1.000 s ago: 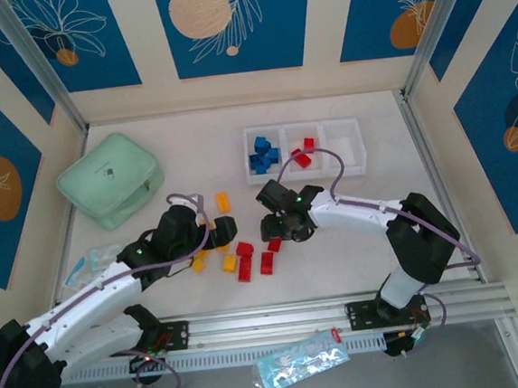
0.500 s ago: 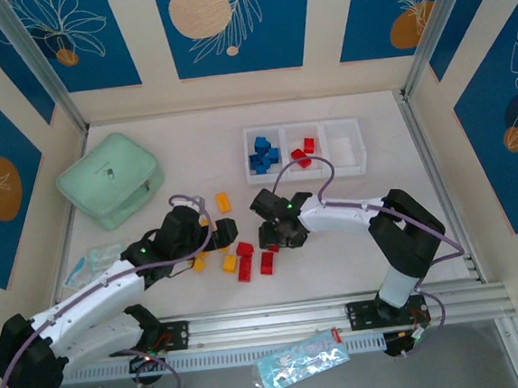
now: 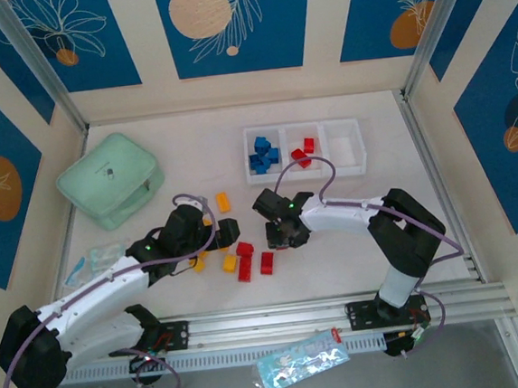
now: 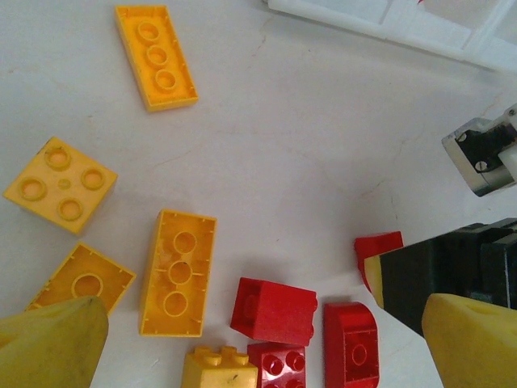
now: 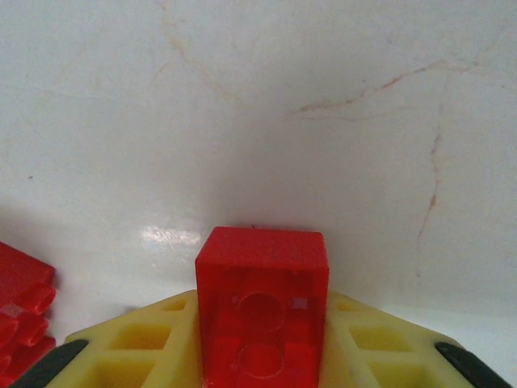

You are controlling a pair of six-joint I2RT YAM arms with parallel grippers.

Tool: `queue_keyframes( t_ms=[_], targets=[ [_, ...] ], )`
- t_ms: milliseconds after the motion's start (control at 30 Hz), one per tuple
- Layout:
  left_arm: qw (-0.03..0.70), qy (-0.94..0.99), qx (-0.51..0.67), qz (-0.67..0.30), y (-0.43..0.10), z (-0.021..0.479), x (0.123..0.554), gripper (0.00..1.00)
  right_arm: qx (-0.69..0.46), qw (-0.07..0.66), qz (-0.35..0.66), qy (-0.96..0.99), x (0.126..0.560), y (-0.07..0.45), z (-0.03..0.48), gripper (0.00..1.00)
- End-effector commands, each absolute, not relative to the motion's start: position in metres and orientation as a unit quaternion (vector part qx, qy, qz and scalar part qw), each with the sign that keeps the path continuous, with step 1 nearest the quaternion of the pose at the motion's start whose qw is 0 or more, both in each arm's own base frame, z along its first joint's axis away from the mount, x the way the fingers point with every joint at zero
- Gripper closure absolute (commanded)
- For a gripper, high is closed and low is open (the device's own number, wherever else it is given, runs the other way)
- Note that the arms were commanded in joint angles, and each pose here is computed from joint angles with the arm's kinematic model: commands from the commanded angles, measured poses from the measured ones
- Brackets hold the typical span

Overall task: Sort the legos into containers by color
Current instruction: Pick up the lego from the center of the table, then place the lego in the container.

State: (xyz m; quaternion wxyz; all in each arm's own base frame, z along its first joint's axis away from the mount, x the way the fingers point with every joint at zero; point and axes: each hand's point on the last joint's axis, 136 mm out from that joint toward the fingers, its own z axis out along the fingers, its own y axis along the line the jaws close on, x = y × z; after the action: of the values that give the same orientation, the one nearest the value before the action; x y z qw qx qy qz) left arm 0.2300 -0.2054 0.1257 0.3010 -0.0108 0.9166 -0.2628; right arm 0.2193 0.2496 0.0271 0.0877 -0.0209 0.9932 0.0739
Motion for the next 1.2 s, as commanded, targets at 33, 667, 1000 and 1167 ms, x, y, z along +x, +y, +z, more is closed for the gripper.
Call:
queue_keyframes(
  t_ms=[33,667,1000,1167],
  targets=[
    [0.311,0.910,-0.003,-0.274,-0.211,0.138,0.233,0.01,-0.027,0.095,0.064,0.993,0.227,0.246,0.033,0.69],
    [0.308,0.896,0.030,-0.320,-0.252,0.163,0.253,0.01,0.023,0.206,0.112,0.972,0.317,0.185,0.122,0.71],
    [0.318,0.887,0.041,-0.332,-0.273,0.175,0.272,0.01,0.046,0.244,0.091,0.964,0.397,0.166,0.133,0.70],
    [0.320,0.887,0.041,-0.332,-0.276,0.176,0.277,0.01,0.049,0.240,0.066,0.967,0.431,0.158,0.120,0.70]
  ],
)
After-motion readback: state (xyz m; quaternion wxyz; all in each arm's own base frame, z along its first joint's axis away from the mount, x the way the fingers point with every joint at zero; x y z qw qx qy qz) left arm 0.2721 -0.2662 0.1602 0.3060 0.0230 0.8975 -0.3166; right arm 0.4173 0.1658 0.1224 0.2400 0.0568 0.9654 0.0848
